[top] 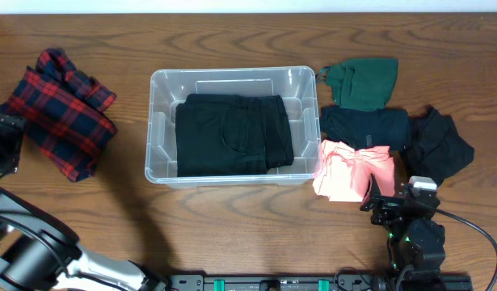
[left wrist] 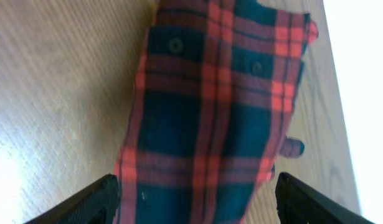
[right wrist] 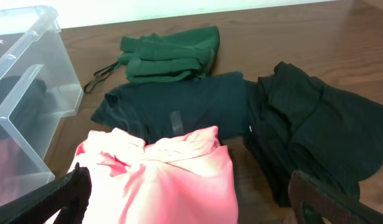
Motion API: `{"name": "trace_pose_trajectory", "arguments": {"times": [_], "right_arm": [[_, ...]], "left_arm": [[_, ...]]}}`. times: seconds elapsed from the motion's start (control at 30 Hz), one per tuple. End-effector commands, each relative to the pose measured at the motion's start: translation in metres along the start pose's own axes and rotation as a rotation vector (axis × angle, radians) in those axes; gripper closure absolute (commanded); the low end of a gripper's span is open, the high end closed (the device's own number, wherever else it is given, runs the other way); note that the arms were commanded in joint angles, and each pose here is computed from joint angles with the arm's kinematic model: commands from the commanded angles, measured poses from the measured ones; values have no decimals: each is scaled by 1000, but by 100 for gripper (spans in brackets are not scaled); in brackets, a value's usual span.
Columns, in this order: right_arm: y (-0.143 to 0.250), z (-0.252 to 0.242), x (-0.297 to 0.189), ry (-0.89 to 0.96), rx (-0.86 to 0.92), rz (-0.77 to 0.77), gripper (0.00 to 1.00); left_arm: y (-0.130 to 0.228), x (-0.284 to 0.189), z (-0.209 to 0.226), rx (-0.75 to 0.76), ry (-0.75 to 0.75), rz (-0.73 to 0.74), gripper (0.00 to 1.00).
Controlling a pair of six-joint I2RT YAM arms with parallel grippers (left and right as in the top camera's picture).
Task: Pack container
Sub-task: 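Move the left gripper to the plaid shirt and grasp it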
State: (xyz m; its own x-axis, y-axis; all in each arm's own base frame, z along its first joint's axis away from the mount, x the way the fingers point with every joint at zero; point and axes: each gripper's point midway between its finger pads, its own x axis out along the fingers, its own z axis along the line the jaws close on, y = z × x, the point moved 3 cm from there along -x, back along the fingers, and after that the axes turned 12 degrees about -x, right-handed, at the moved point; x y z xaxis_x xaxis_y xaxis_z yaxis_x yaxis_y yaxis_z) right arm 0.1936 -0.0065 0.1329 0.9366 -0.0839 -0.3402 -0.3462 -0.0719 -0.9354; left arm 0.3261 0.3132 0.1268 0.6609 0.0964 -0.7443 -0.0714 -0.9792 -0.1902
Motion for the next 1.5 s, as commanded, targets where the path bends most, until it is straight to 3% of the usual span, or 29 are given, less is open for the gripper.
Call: {"name": "trace_pose_trajectory", "arguments": {"times": [0.0,0.47,0.63,0.97,1.07,1.27,1.43,1.47], "right_arm": [[0,-1,0,6,5,-2,1],[0,-1,0,6,5,-2,1],[0,-1,0,6,5,-2,1],[0,-1,0,6,5,-2,1],[0,-1,0,5,5,-2,1],[0,-1,0,6,5,-2,1],[0,-1,0,6,5,-2,1],[0,-1,0,6,5,-2,1]], "left_arm": [[2,16,1,-11,104,84,19],[4,73,47,-53,31,116,17],[5,82,41,-7,54,109,16],[40,118,29,63,56,186,17],[44,123,33,59,48,199,26],[46,124,33,58,52,206,62],[53,119,18,143,175,264,82],[53,116,15,140,197,274,92]]}}
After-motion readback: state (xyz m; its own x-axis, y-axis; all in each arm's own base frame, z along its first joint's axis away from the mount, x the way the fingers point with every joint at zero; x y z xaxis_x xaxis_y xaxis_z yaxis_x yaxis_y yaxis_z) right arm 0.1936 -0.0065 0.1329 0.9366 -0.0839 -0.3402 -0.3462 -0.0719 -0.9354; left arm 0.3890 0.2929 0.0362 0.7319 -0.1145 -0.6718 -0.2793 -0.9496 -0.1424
